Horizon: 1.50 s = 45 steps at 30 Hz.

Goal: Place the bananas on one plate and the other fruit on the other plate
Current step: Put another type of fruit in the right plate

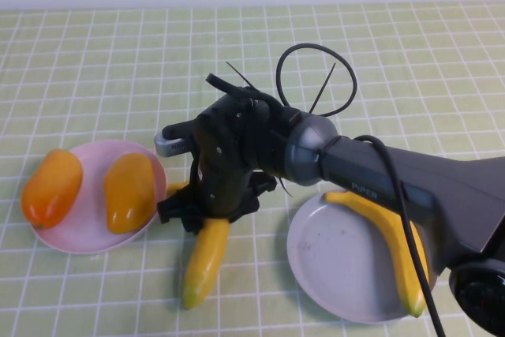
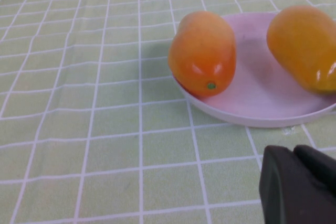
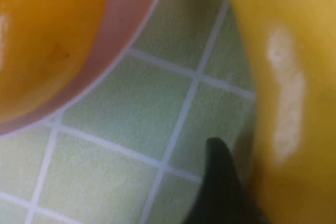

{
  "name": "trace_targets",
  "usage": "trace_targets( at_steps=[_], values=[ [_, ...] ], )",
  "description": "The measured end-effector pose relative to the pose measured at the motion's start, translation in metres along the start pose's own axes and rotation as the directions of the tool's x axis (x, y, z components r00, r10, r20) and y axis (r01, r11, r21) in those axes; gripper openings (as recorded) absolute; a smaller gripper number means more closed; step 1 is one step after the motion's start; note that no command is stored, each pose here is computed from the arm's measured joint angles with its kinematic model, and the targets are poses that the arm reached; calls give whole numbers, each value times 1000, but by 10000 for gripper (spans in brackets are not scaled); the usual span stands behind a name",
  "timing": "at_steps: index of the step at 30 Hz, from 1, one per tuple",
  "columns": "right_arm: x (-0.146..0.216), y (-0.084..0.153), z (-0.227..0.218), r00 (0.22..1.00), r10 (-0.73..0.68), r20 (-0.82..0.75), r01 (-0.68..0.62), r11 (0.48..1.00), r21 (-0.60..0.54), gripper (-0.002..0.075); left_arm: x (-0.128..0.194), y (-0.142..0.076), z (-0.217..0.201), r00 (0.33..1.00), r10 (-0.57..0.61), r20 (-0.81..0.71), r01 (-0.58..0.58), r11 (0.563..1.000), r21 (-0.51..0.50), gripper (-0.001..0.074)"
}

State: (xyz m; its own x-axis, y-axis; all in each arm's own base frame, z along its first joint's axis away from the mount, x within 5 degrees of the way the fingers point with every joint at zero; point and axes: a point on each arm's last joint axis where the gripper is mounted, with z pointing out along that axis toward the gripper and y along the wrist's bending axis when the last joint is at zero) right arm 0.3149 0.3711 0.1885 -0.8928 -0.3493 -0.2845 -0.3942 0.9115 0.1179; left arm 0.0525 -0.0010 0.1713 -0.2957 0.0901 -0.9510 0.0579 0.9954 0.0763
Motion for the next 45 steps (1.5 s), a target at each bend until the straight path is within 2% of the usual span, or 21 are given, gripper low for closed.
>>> trace_targets(
  at_steps=[3,9,17,21,26,30,38,45],
  values=[
    [-1,0,0,1000,-4,8,4,1000,2,321,0,0,0,1000,0,0,0,1000,0,-1],
    [-10,-4,-7,999,19,49,-20,999,28,321,0,0,0,1000,0,0,0,1000,0,-1],
    [-24,-41,-62,993,37,108,-53,987,149,321,0,0,0,1000,0,0,0,1000,0,-1],
    [-7,-55,-103,993,8,116,-31,979,201,321,0,0,0,1000,0,0,0,1000,0,-1],
    [41,-77,-129,996,-15,89,-6,974,225,321,0,0,0,1000,0,0,0,1000,0,-1],
    [72,-94,-130,997,-32,74,14,974,225,321,0,0,0,1000,0,0,0,1000,0,-1],
    [88,-130,-103,1000,13,-13,-8,961,275,321,0,0,0,1000,0,0,0,1000,0,-1],
    [85,-131,-93,999,-36,-38,44,967,250,321,0,0,0,1000,0,0,0,1000,0,-1]
  ],
)
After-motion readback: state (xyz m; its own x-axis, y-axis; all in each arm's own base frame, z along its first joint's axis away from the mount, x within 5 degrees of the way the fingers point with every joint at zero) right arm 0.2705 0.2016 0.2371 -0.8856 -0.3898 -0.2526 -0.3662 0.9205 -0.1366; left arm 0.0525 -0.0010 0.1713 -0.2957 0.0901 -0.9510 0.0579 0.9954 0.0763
